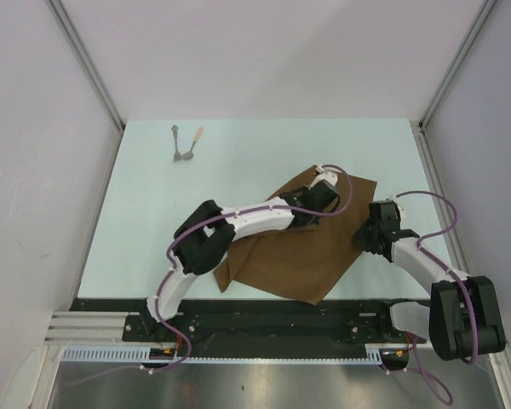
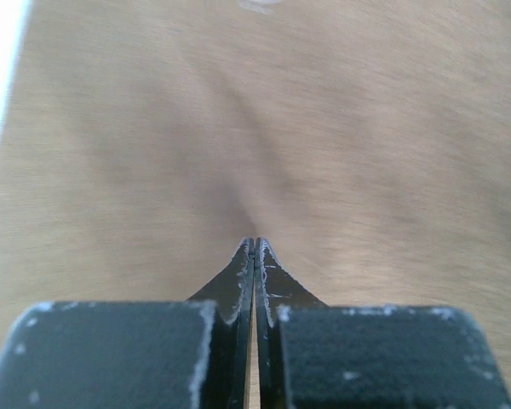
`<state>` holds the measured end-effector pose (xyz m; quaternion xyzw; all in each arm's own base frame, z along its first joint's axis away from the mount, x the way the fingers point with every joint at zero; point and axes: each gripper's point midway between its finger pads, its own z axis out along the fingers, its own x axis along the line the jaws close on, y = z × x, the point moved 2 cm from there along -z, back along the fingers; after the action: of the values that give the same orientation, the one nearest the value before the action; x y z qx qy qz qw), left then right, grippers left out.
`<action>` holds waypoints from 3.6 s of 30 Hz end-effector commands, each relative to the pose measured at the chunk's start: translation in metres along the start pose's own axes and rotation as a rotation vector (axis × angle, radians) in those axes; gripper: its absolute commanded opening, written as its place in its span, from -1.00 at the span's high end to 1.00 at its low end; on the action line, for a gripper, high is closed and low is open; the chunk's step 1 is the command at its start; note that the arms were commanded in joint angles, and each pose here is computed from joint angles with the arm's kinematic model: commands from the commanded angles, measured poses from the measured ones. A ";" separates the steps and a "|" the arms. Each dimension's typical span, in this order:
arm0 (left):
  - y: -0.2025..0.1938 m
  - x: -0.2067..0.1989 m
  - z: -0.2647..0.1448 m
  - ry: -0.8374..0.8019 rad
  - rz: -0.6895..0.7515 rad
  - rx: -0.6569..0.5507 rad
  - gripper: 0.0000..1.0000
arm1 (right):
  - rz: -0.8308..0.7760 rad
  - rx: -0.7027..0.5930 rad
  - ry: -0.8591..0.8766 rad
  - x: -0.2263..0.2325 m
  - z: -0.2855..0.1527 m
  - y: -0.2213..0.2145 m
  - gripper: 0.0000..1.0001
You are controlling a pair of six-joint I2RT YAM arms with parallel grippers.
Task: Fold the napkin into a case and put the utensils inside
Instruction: Flatten out the crumpled napkin at the center of the board.
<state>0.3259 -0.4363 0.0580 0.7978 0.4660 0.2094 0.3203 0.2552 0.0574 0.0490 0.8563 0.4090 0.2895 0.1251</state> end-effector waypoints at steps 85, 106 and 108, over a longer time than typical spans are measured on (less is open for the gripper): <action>0.074 0.081 -0.023 -0.063 -0.090 -0.099 1.00 | 0.033 0.152 -0.084 -0.018 0.049 0.005 0.87; 0.224 0.365 -0.068 0.511 -0.179 -0.426 -0.64 | -0.233 -0.003 0.074 0.060 0.048 0.085 0.25; 0.215 0.345 -0.073 0.394 -0.250 -0.392 -0.56 | -0.225 -0.022 0.082 0.065 0.051 0.093 -0.01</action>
<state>0.6181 -0.1620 0.2258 0.5927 0.5506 0.4761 0.3447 0.3513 0.0577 0.0583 0.8099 0.4938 0.2967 0.1109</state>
